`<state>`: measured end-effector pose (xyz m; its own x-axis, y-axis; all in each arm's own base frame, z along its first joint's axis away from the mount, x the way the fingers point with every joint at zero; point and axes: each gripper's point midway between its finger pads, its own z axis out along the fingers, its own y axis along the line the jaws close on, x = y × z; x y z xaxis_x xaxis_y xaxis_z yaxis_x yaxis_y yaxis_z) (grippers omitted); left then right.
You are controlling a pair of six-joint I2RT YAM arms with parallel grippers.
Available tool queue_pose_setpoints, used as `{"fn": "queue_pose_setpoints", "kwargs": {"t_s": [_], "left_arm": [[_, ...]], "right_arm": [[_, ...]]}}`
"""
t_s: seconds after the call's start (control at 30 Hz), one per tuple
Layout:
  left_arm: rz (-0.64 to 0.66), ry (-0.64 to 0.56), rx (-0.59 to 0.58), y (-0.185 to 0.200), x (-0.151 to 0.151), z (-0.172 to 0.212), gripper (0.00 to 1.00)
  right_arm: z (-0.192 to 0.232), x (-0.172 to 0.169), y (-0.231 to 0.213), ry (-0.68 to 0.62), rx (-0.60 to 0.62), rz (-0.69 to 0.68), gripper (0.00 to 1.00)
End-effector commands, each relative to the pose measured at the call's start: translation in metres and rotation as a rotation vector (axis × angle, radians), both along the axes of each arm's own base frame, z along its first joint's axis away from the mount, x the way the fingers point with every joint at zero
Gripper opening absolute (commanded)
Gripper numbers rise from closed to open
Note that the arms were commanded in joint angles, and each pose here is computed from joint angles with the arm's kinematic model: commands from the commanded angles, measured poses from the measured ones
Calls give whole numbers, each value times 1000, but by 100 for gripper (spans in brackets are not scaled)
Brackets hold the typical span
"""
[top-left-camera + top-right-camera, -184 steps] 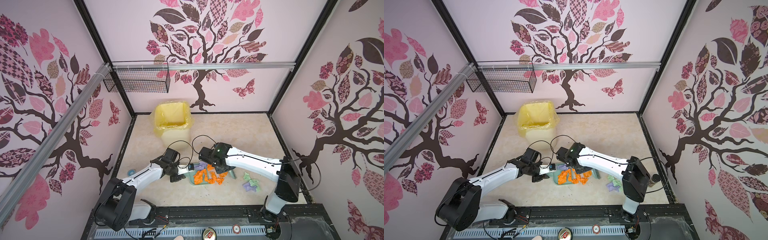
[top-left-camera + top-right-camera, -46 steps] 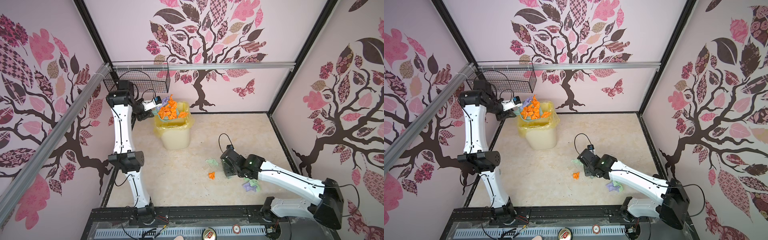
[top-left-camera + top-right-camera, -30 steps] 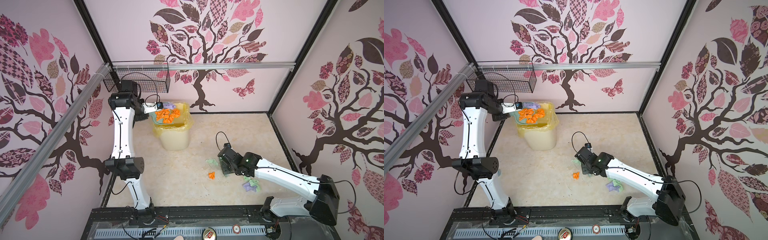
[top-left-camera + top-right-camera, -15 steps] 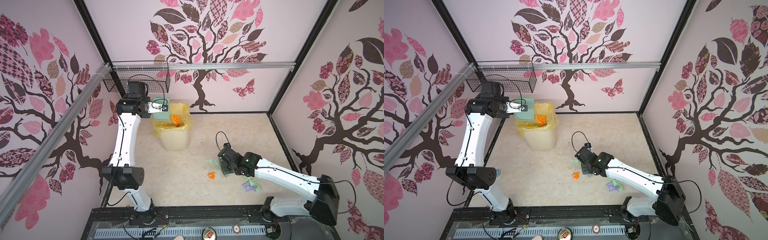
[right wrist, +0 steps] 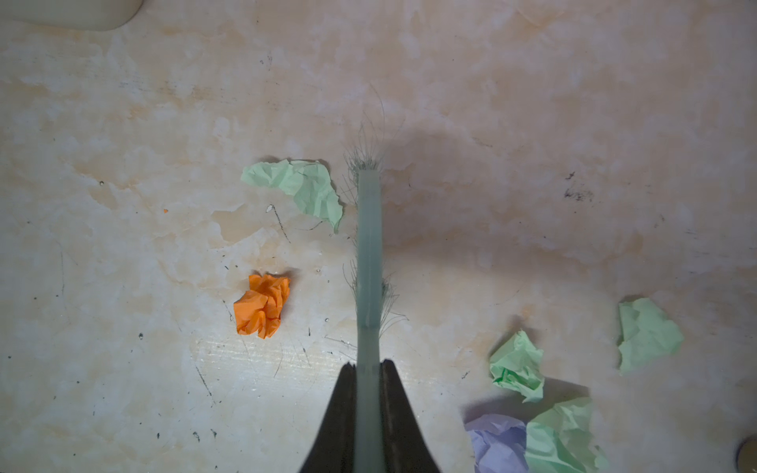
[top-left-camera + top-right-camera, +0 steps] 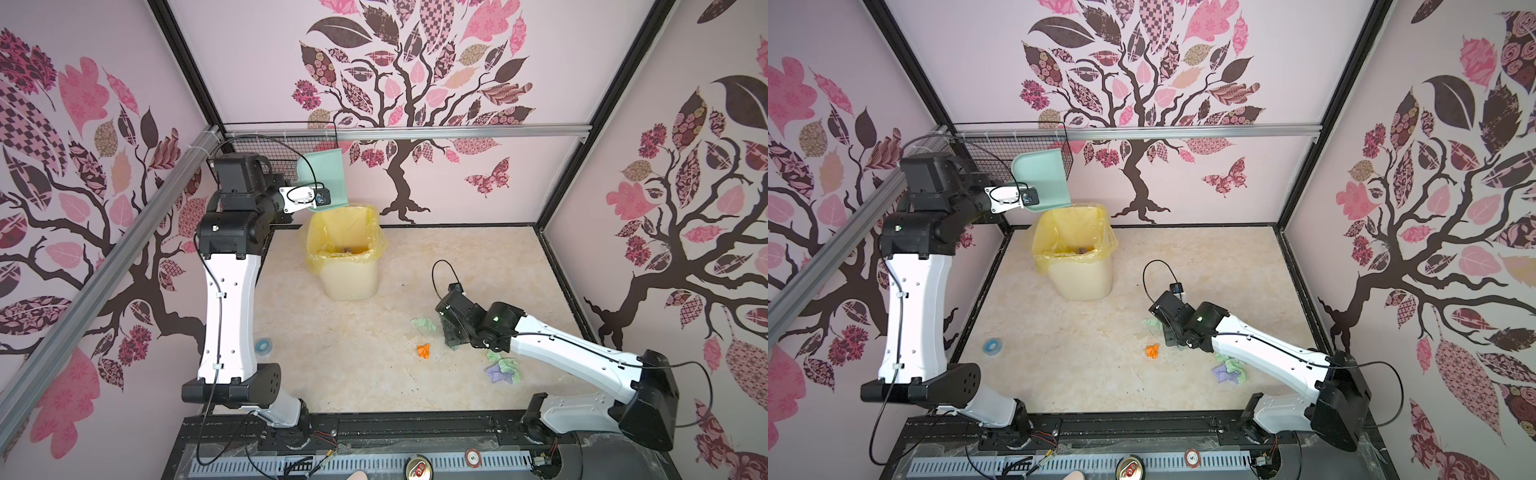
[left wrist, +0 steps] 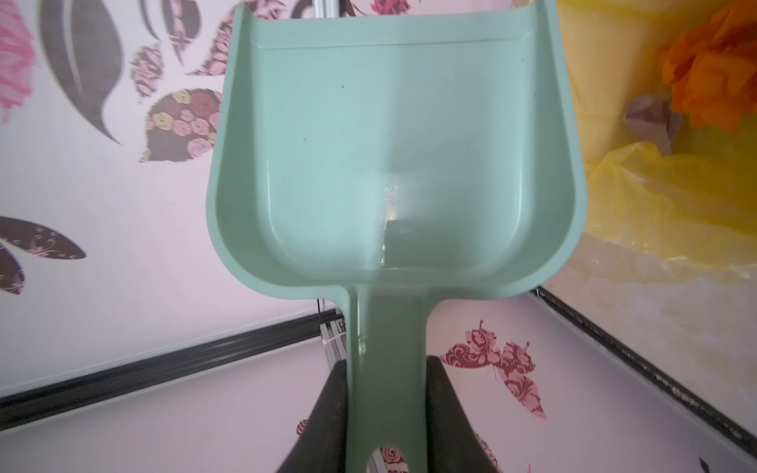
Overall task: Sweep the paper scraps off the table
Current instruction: 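Lower the empty dustpan with the left gripper while the brush moves to green scraps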
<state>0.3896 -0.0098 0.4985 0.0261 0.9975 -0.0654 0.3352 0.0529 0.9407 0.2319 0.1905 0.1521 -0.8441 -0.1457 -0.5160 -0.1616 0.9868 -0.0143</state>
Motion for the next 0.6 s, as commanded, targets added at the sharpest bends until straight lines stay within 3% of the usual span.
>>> {"fn": "queue_pose_setpoints", "kwargs": {"t_s": [0.0, 0.1, 0.27, 0.37, 0.57], "left_arm": [[-122, 52, -182, -28, -59, 5, 0], [-175, 123, -234, -41, -91, -24, 0], [-246, 349, -319, -61, -138, -112, 0], [-264, 433, -341, -68, -153, -161, 0], [-273, 584, -354, -72, -172, -241, 0]], "right_arm": [[30, 6, -20, -60, -85, -30, 0], [60, 11, -40, -129, -153, -83, 0], [101, 10, -97, -192, -349, -241, 0], [105, 6, -128, -164, -478, -320, 0], [79, 1, -161, -71, -525, -433, 0]]}}
